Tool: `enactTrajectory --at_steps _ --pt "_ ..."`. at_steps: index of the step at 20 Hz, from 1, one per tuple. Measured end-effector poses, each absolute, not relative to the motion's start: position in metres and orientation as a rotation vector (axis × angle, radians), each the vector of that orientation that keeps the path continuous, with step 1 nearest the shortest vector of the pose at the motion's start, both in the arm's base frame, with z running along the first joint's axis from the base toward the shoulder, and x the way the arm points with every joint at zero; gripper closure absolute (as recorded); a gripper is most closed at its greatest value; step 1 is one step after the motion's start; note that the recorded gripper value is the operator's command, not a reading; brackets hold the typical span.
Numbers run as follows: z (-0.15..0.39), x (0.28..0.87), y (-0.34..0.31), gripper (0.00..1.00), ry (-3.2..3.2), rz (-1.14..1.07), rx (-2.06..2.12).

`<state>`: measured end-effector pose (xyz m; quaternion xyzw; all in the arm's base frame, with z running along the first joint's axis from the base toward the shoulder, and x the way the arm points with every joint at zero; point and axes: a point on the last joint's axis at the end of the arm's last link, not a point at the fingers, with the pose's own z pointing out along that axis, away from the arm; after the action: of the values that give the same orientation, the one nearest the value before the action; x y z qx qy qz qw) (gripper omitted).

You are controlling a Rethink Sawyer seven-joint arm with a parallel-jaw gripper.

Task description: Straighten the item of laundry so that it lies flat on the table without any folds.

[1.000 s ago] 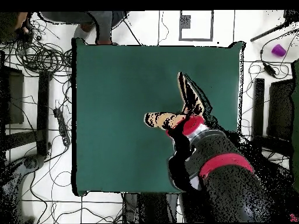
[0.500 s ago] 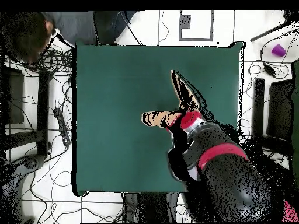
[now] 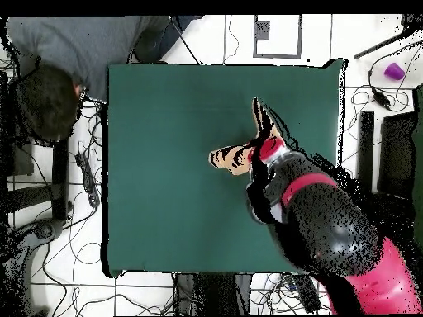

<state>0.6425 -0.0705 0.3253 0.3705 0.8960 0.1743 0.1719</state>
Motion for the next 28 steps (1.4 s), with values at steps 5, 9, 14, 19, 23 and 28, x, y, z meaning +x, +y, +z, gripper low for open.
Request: enactTrajectory --at_steps 5,9,14,19,23,28 --pt "0.298 0.652 -0.073 1.0 2.555 0.492 1.028" --pt "0.278 0.66 -0.066 1.0 2.579 0.497 0.979" --pt "0.259 0.666 -0.061 1.0 2.606 0.489 0.924" --pt "0.252 0.667 -0.06 1.0 2.62 0.492 0.9" --pt "0.257 0.668 -0.057 1.0 2.62 0.493 0.884" --pt "0.281 0.667 -0.055 1.0 2.608 0.491 0.874"
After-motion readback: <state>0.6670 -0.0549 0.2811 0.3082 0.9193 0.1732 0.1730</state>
